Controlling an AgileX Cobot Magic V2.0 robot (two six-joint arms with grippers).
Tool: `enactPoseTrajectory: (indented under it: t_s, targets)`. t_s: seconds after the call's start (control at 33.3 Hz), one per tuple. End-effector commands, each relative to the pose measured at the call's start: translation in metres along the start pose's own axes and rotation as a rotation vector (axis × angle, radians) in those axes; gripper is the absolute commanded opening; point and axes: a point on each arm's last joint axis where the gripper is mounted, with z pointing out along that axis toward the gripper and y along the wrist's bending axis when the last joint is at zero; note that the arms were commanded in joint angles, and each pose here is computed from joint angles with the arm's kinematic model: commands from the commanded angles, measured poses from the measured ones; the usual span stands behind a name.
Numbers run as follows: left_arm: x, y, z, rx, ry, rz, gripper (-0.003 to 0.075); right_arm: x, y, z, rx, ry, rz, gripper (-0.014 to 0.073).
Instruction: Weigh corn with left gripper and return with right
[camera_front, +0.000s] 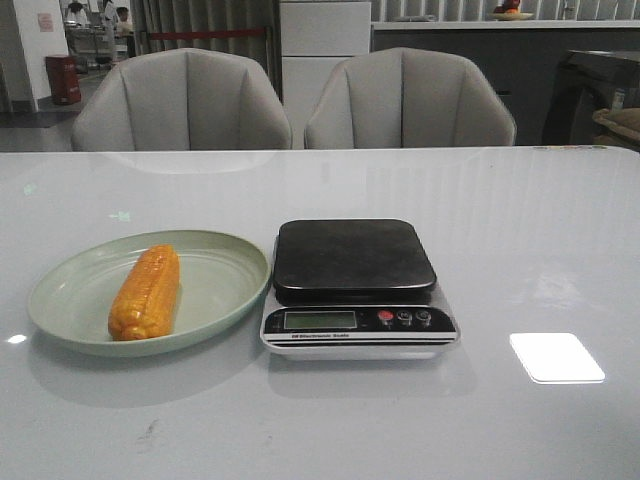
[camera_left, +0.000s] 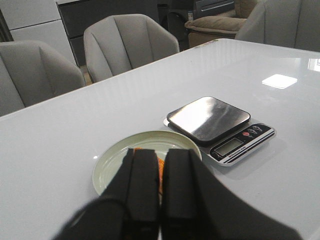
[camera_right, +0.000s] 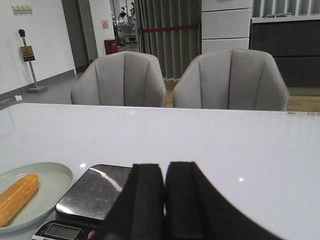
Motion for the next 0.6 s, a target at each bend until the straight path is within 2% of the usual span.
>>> enactPoseTrajectory:
  t_s: [0.0,0.15,0.27,0.57]
  targets:
    - [-0.013,0.001,-0.007,0.005,-0.122,0.002,0.0115,-0.016,0.0,0.0,0.013,-0.095,-0.013,0.0156]
    - [-0.005,0.001,-0.002,-0.025,-0.088,0.013,0.0115,-0.016,0.0,0.0,0.013,-0.095,-0.013,0.0156]
    - [0.006,0.002,0.003,-0.126,-0.048,0.009,0.0115,-0.016,0.0,0.0,0.013,-0.095,-0.013,0.0156]
    - [0.025,0.003,0.02,-0.318,-0.251,-0.062,0.0115,-0.016,0.0,0.0,0.013,-0.095,-0.013,0.0156]
